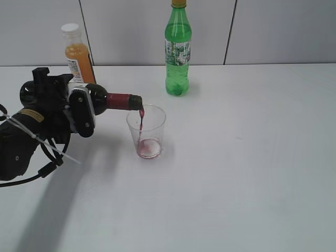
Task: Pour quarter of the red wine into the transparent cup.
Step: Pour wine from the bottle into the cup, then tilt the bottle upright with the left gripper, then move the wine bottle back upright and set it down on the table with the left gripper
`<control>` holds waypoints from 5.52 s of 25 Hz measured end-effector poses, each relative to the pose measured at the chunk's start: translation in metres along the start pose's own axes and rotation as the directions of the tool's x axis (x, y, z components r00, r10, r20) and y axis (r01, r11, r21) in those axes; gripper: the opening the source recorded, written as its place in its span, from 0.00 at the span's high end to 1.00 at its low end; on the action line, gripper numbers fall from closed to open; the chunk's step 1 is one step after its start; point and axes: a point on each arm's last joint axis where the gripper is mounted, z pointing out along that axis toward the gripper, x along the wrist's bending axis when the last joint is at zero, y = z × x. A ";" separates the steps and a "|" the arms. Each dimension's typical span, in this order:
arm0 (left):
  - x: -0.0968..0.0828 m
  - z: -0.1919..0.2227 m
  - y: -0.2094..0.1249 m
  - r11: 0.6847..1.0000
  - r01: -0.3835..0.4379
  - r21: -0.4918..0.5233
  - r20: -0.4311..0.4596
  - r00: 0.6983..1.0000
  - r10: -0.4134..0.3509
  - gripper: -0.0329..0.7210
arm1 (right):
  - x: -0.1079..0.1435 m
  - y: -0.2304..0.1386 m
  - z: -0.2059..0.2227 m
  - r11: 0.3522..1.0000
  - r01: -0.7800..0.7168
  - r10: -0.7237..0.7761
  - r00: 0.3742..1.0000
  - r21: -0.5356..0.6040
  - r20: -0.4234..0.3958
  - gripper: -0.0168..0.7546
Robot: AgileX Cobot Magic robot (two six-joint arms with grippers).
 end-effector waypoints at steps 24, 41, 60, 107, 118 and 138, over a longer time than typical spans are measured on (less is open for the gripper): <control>0.003 0.000 0.000 0.999 -0.033 0.000 -0.037 0.999 0.033 0.23 | 0.000 0.000 0.000 1.000 0.000 0.000 1.000 0.000 0.000 0.21; 0.004 0.000 0.002 1.000 0.002 -0.018 -0.037 0.999 -0.003 0.23 | 0.000 0.000 0.000 1.000 0.000 0.000 1.000 0.000 0.000 0.21; 0.008 -0.001 0.016 0.586 0.788 -0.191 0.122 0.611 -0.782 0.23 | 0.000 0.000 0.000 1.000 0.000 0.000 1.000 -0.001 0.000 0.21; -0.004 0.146 0.048 0.135 0.978 -0.157 0.530 0.199 -0.824 0.23 | 0.000 0.000 0.000 1.000 0.000 0.000 1.000 0.000 0.000 0.21; -0.007 0.145 0.051 0.140 0.975 -0.170 0.551 0.212 -0.807 0.23 | 0.000 0.000 0.000 1.000 0.000 0.000 1.000 0.000 0.000 0.21; 0.057 0.131 0.060 0.056 0.935 -0.350 0.552 0.255 -0.794 0.12 | 0.000 0.000 0.000 1.000 0.000 0.000 1.000 0.000 0.000 0.21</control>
